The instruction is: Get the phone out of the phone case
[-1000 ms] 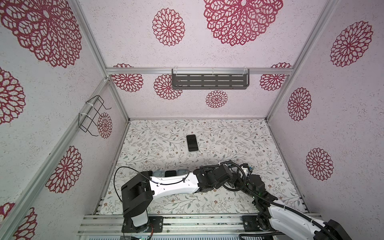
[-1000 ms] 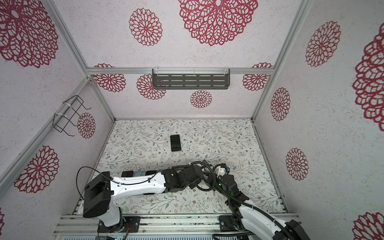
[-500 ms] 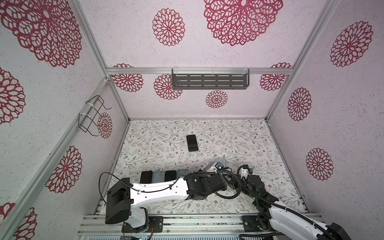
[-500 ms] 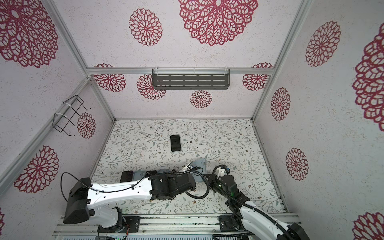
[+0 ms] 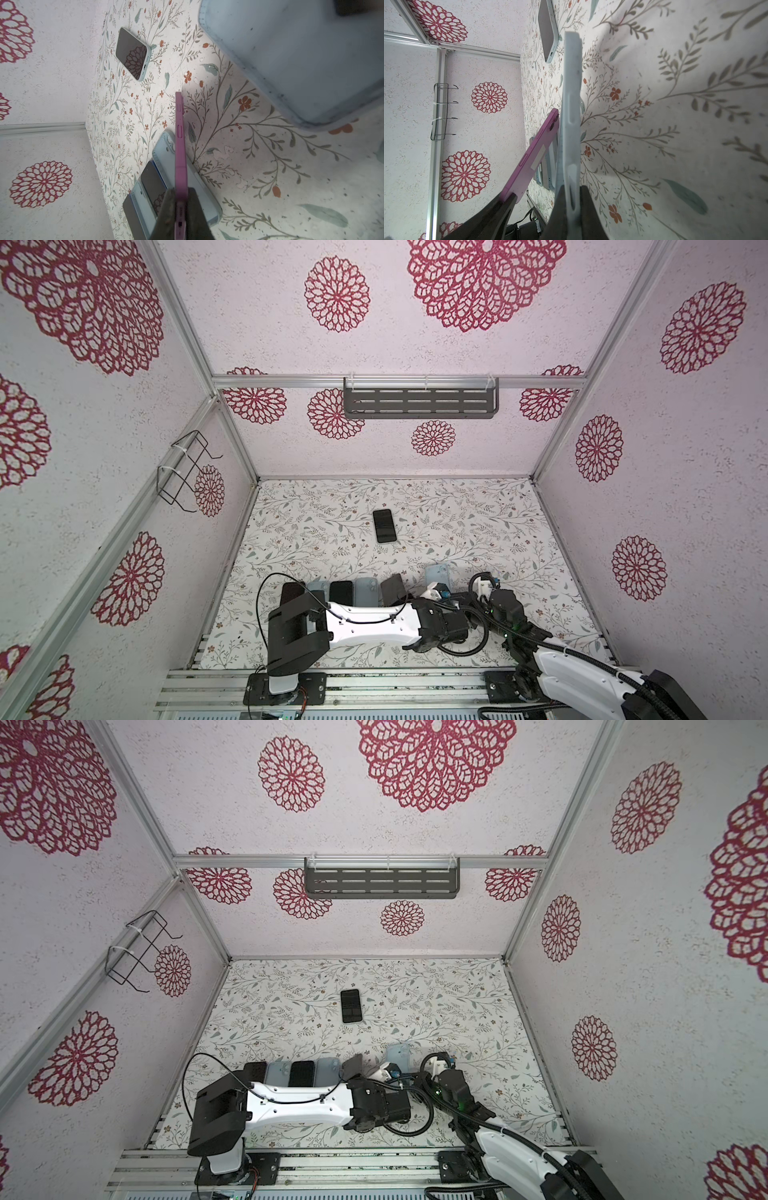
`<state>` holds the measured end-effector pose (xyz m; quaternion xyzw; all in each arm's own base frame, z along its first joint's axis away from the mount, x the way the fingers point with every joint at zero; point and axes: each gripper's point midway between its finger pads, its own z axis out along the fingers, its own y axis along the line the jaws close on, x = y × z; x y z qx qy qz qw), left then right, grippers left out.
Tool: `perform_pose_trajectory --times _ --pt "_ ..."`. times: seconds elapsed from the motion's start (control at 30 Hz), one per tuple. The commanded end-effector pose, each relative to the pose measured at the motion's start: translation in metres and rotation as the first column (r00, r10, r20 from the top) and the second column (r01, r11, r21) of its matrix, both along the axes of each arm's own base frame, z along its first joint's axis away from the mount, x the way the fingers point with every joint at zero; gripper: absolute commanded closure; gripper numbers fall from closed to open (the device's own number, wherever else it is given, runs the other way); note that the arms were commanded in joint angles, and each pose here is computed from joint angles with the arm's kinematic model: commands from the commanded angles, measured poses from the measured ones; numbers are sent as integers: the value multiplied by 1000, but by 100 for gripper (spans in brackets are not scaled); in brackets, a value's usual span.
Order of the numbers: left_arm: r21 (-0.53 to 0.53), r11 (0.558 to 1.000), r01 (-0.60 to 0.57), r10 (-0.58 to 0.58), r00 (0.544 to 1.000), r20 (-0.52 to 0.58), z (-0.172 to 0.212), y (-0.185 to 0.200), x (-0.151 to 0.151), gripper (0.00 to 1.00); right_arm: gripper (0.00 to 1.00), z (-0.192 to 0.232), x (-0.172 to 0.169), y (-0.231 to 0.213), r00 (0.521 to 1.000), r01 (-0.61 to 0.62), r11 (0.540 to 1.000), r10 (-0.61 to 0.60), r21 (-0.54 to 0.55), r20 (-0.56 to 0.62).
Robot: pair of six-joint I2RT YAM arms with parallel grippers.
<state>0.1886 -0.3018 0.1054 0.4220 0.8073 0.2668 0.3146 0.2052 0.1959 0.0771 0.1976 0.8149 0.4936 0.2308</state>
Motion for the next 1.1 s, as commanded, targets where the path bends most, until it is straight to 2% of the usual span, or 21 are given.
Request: perform_pose_trajectory --times 0.0,0.3,0.47,0.7,1.07 --pt "36 999 15 -16 1000 17 2 -1 -8 100 100 20 4 11 997 -42 999 40 32 60" --pt "50 998 26 -25 1000 -18 -21 -10 -28 97 100 7 -2 13 997 -75 997 75 1 24" --pt "92 995 26 -23 999 -42 -50 -12 -39 98 100 4 -4 13 996 -83 997 83 -4 14" --pt "101 995 22 -17 999 -46 -70 -10 -48 91 100 1 -6 13 996 -90 996 90 -10 6" --pt "83 996 -32 35 999 -37 -77 3 -55 54 100 -13 -12 17 993 -112 993 111 -49 -29"
